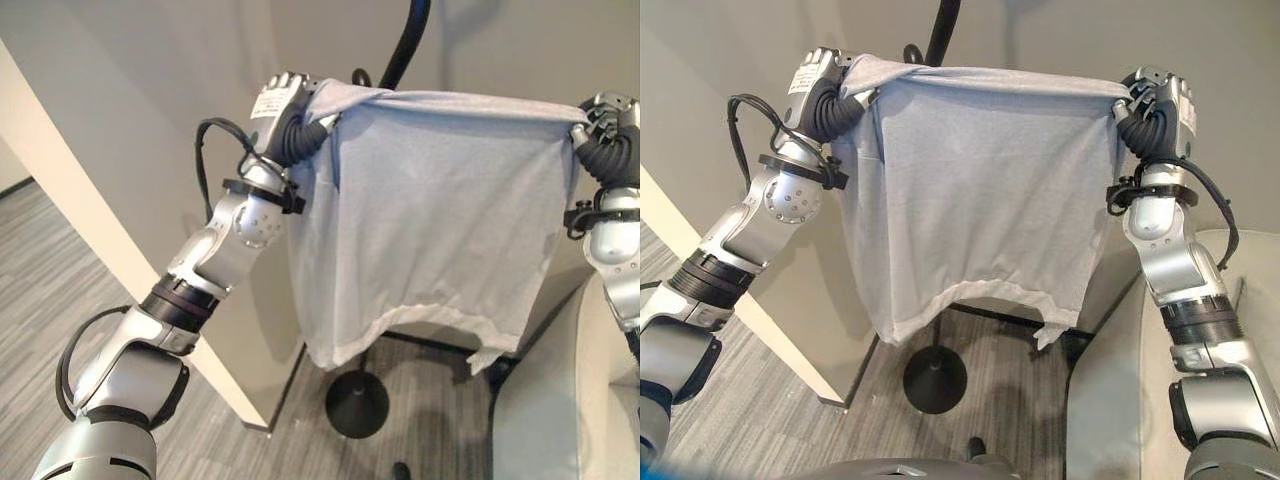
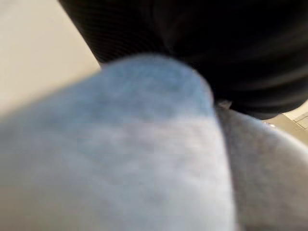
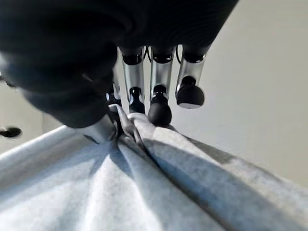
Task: Hang the clothes on the sofa on the clothes rack.
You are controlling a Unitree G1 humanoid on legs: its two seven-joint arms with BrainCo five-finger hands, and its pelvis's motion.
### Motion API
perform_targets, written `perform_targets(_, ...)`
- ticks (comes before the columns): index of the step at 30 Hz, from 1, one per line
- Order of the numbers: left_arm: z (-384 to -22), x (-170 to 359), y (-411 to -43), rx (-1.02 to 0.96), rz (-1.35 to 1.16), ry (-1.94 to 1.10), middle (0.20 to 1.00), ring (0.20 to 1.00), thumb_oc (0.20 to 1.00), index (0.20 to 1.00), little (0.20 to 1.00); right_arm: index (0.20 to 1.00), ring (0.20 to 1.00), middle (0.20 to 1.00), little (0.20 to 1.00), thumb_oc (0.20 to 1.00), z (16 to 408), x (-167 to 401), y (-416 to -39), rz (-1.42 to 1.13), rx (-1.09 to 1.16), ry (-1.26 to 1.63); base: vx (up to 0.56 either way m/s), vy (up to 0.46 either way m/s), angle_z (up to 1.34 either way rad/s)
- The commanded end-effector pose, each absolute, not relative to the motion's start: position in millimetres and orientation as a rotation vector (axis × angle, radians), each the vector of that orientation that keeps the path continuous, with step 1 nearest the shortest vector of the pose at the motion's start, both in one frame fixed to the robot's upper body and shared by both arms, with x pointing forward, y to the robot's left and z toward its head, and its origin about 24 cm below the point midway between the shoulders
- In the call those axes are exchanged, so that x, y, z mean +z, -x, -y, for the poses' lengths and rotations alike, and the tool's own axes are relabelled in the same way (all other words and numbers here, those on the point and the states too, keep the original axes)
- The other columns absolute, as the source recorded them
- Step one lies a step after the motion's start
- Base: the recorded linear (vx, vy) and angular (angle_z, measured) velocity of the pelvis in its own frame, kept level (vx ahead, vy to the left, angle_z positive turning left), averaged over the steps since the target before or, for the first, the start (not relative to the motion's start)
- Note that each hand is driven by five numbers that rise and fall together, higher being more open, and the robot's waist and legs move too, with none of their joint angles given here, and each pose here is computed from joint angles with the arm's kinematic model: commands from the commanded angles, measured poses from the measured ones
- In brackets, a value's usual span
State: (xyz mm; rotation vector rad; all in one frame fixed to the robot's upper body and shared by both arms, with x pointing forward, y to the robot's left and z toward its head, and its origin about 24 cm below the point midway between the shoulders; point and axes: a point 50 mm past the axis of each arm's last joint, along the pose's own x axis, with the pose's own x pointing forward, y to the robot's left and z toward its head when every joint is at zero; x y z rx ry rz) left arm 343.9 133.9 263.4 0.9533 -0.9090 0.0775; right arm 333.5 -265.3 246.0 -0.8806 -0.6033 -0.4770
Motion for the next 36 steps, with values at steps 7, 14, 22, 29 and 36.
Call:
perform_targets(7,-119.9,317.3,-356.9,0.133,0.992,-0.93,0.2,0.2,0.2,0.2,0.2,0.2,0.2,0.2,0.2,0.2,268.2,330.7,-351.8,0.696,-0.577,0.893,0.0,-0.021,0.06)
perform_targets(14,-113.7,317.0,-363.5,0.124,0.97,-0.918,0.2,0.2,0.2,0.2,0.2,0.2,0.2,0.2,0.2,0.2,260.6,353.1,-366.8,0.652,-0.575,0.943,-0.01,-0.029,0.19)
perform_targets(22,-108.2,314.7,-366.1,0.118,0.965,-0.898,0.2,0.2,0.2,0.2,0.2,0.2,0.2,0.2,0.2,0.2,251.7,368.9,-374.8,0.63,-0.569,0.994,-0.02,-0.024,0.24)
perform_targets(29,-108.3,305.3,-371.1,0.116,0.932,-0.917,0.2,0.2,0.2,0.2,0.2,0.2,0.2,0.2,0.2,0.2,245.9,359.7,-384.9,0.567,-0.536,1.065,-0.01,-0.017,0.17)
perform_targets(36,-102.9,304.5,-369.8,0.107,0.951,-0.924,0.2,0.2,0.2,0.2,0.2,0.2,0.2,0.2,0.2,0.2,255.1,342.7,-390.6,0.482,-0.551,1.14,-0.04,0.005,0.11)
